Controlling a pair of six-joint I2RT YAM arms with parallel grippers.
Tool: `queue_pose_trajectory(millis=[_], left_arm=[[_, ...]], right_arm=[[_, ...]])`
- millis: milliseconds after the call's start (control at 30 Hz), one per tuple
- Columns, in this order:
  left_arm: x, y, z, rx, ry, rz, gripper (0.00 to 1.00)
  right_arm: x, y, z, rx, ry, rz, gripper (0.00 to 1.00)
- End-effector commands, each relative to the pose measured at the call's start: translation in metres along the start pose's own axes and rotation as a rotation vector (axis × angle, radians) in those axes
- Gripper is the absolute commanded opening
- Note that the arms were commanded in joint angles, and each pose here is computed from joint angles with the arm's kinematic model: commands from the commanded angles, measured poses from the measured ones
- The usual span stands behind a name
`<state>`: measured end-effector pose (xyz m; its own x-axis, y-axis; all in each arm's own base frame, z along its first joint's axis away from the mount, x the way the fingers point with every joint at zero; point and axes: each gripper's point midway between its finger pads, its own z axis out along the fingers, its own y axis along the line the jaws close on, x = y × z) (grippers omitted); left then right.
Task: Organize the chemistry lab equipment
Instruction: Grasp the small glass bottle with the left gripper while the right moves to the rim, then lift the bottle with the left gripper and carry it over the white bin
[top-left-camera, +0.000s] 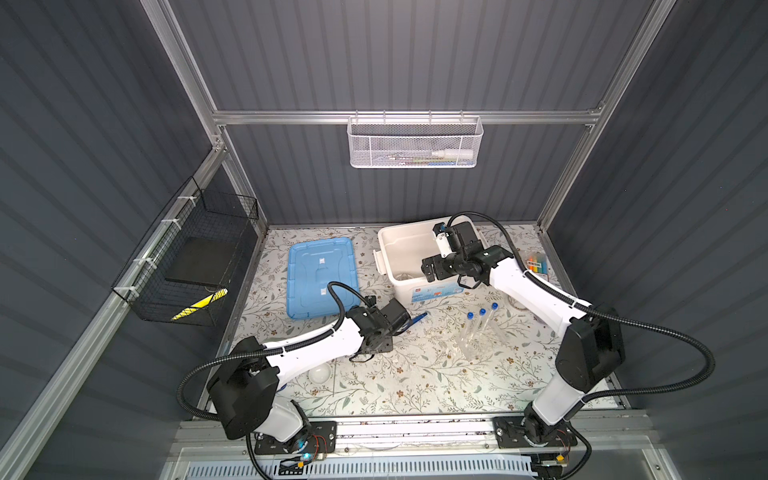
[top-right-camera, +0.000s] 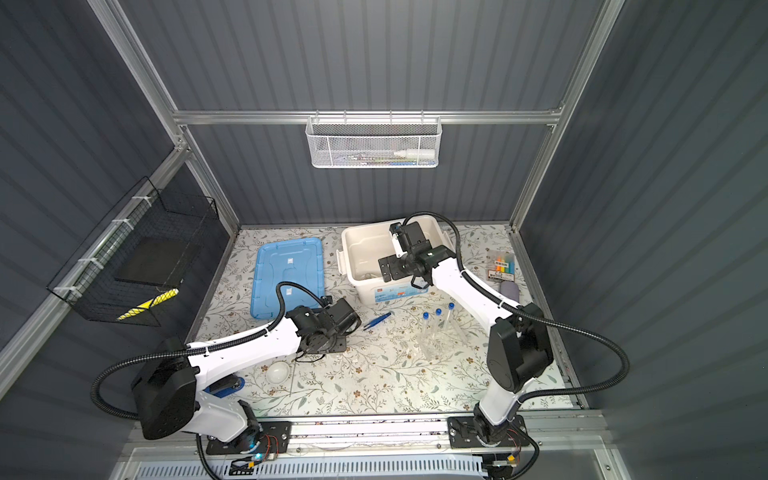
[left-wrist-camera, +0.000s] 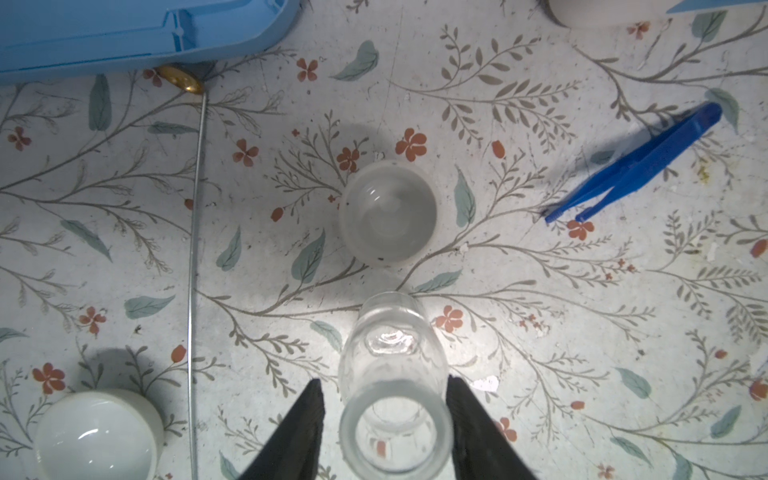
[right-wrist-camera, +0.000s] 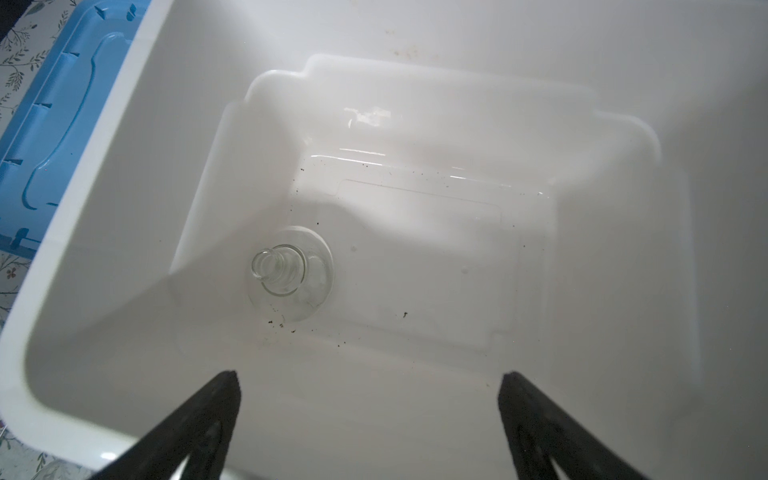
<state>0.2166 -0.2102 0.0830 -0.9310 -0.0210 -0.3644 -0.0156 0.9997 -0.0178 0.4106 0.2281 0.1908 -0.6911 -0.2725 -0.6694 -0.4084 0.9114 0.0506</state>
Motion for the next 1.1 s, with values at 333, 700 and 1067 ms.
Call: queue_pose_trajectory(millis=[333, 700, 1067], left_arm=[[-0.0072, -0.0049, -0.0019, 0.013, 0.007, 0.024, 0.42], [-0.0077, -0.0066, -0.0003, 0.01, 0.017, 0.036, 0.41], [-0.0123, -0.0085, -0.0059, 0.019, 0.003, 0.045, 0.33]], right_arm=[[-0.0011, -0.0066, -0.0098, 0.016, -0.017, 0.012, 0.99], [0.002, -0.0072, -0.0076, 0.015, -0.008, 0.016, 0.99], [0.0032, -0.0098, -0.0097, 0.02, -0.014, 0.019, 0.99]])
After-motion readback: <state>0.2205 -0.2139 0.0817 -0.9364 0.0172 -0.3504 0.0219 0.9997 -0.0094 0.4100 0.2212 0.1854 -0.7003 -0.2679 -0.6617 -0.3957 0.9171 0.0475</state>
